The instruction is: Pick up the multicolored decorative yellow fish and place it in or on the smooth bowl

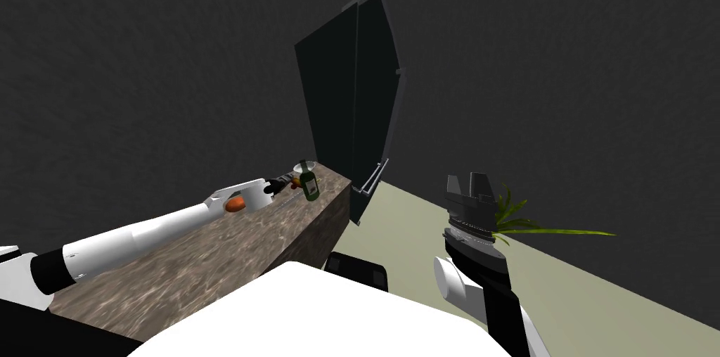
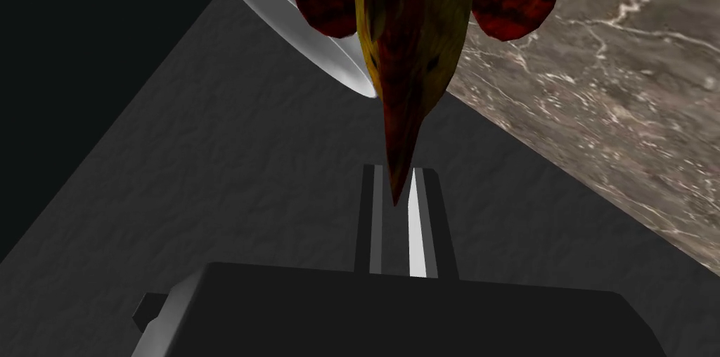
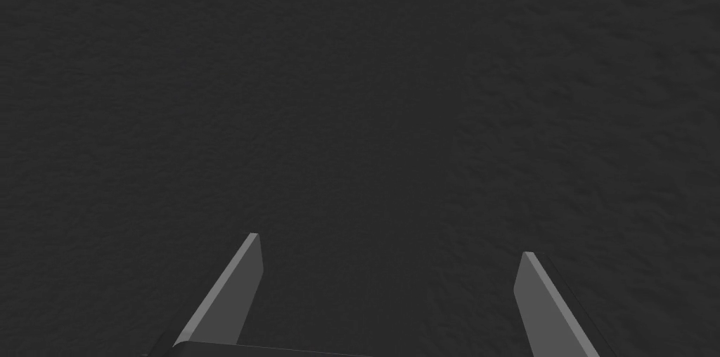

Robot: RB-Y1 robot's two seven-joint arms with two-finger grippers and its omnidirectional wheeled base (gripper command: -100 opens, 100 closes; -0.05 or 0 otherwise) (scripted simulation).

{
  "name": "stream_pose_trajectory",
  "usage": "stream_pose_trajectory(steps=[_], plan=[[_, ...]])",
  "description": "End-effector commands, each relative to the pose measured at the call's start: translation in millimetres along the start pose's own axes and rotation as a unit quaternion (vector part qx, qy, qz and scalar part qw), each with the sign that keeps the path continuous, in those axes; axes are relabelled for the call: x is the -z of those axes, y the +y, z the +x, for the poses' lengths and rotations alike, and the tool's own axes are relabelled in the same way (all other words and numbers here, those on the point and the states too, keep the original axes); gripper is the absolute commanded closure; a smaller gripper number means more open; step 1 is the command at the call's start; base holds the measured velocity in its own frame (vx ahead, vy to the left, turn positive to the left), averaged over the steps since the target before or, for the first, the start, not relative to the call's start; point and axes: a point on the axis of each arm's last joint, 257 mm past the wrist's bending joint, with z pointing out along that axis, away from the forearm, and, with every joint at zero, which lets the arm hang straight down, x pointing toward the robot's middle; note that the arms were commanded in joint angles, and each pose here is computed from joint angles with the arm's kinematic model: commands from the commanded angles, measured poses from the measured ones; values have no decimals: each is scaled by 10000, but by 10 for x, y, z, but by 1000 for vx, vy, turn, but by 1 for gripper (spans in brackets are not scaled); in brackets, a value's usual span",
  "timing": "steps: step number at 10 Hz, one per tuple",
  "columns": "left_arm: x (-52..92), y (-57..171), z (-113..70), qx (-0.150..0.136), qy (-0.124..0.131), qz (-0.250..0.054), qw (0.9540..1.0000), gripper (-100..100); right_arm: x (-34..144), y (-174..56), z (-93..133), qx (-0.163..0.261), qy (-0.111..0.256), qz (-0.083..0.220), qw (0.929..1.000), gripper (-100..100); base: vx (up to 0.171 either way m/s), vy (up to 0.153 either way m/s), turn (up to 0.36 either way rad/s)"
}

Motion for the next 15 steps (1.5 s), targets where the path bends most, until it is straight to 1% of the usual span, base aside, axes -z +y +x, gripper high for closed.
stream_pose_trajectory(steps=[1,3,6,8,11,12,15], plan=[[-33,67,-202,7,-138,-155,9998,100,0,0,0,0,0,0,10000,0,-89,-43,-128],[-52,126,-410,35,-270,-317,9991,100,0,0,0,0,0,0,10000,0,-73,-12,-75],[-59,224,-778,113,-485,-606,9969,100,0,0,0,1,0,0,10000,0,-49,3,-85],[-45,292,-1044,190,-629,-812,9945,100,0,0,0,1,0,1,10000,0,-40,1,-88],[6,389,-1443,331,-830,-1112,9898,100,0,0,0,1,0,1,10000,0,-27,4,-89],[5,393,-1428,363,-806,-1119,9898,100,0,0,0,1,0,1,10000,0,0,0,0],[83,479,-1784,552,-949,-1385,9843,100,1,0,0,1,0,1,10000,0,11,-3,-71]])
